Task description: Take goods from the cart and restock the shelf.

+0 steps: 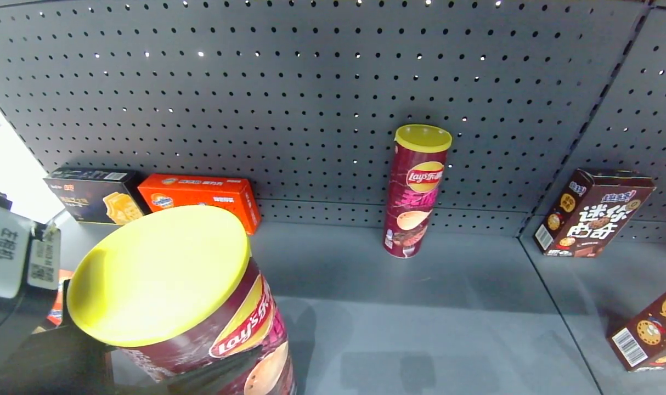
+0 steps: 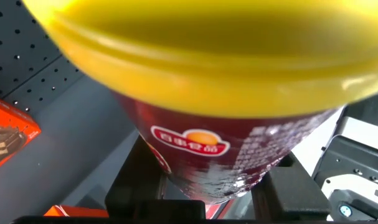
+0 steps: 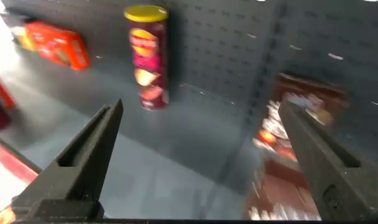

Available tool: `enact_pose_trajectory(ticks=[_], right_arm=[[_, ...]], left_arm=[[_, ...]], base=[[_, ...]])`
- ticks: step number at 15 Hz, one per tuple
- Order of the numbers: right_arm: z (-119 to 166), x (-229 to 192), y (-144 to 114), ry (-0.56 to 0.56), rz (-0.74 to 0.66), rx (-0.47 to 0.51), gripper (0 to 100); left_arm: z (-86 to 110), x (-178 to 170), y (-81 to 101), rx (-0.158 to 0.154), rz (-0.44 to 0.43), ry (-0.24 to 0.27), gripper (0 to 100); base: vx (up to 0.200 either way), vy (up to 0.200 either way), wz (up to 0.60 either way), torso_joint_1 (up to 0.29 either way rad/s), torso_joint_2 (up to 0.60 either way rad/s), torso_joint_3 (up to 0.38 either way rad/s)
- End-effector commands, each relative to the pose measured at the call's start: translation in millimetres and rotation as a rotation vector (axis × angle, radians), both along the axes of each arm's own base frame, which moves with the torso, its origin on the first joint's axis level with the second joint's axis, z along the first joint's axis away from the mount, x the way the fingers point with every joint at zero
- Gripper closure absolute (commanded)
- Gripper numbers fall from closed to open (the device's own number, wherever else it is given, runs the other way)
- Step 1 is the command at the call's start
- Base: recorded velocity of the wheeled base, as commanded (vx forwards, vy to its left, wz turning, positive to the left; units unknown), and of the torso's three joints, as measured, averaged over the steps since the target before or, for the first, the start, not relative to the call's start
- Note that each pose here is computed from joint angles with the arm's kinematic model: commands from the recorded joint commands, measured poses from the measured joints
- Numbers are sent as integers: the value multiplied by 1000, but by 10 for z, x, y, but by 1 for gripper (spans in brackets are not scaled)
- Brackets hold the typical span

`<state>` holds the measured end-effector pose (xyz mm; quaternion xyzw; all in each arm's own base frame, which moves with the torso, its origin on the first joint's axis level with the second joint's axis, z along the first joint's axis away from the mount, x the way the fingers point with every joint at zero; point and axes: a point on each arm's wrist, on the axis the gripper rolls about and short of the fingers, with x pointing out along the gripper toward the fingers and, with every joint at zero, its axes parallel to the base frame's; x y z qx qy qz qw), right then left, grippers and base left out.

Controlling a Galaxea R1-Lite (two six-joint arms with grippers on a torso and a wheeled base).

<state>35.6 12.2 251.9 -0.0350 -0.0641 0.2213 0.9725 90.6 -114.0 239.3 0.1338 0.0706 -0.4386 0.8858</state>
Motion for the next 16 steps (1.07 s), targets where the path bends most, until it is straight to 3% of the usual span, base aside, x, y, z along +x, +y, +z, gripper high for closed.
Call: enact_pose_trajectory(ticks=[1, 9, 16], right_arm=[[7, 355, 114, 89, 75, -19, 0], [238, 856, 471, 137, 117, -41, 0], [149, 1092, 851, 226, 198, -97, 0]], left_arm=[[6, -1, 0, -2, 0, -2, 100], [-22, -10, 7, 5, -3, 4, 100], [-51, -10, 5, 13, -6, 11, 100]], base=[[0, 0, 0, 0, 0, 0], [0, 0, 0, 0, 0, 0], [0, 0, 0, 0, 0, 0]])
